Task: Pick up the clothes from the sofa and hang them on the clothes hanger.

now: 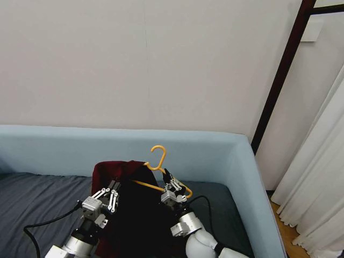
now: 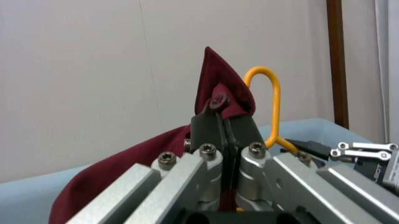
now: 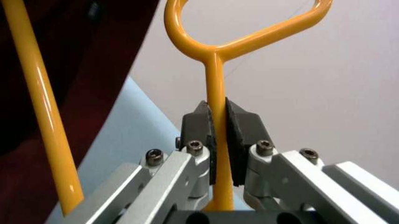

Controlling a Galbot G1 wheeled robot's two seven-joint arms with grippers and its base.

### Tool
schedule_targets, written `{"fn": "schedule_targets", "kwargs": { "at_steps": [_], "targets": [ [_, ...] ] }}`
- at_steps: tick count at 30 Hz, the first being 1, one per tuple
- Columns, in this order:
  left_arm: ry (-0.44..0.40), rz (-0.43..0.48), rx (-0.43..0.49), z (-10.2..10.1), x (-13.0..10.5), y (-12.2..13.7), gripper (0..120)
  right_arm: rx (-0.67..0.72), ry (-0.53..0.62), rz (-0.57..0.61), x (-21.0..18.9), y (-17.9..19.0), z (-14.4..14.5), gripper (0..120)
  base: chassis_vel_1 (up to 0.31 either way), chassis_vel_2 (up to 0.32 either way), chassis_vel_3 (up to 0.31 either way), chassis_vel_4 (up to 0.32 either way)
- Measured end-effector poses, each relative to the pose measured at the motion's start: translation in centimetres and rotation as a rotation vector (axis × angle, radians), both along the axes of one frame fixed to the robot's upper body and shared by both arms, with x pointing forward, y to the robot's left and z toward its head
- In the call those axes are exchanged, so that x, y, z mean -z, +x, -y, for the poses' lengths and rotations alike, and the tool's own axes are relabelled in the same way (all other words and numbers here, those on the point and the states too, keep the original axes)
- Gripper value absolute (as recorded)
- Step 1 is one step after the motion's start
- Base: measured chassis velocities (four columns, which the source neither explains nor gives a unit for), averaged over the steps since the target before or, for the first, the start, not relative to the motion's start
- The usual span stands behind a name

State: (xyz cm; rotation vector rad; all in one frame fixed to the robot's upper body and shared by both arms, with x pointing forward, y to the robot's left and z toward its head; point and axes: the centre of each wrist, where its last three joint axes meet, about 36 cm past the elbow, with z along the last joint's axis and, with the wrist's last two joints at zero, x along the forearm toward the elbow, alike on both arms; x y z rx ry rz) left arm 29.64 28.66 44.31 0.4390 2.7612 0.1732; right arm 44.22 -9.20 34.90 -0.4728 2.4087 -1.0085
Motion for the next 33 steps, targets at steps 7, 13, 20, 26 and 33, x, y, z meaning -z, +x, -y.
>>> {"fn": "schedule_targets", "kwargs": {
  "at_steps": [7, 13, 20, 26, 33],
  "targets": [
    [-0.003, -0.003, 0.005, 0.2, 0.2, 0.1, 0, -0.053, -0.014, 0.029, 0.1, 3.1, 3.8, 4, 0.000, 0.000, 0.000, 0.000],
    [0.000, 0.000, 0.009, 0.2, 0.2, 0.4, 0, -0.097, -0.065, 0.070, 0.4, 5.3, 6.3, 4, 0.000, 0.000, 0.000, 0.000],
    [0.000, -0.004, 0.010, 0.2, 0.3, 0.3, 0, -0.153, -0.158, 0.158, 0.5, 6.7, 7.5, 4, 0.000, 0.000, 0.000, 0.000],
    [0.001, -0.003, 0.020, 0.4, 0.3, 0.1, 0, -0.182, -0.213, 0.197, 0.6, 7.5, 9.0, 4, 0.000, 0.000, 0.000, 0.000],
    [0.006, 0.002, 0.031, 0.5, 0.3, 0.4, 0, -0.246, -0.256, 0.169, 0.2, 9.4, 12.2, 4, 0.000, 0.000, 0.000, 0.000]
  ]
}}
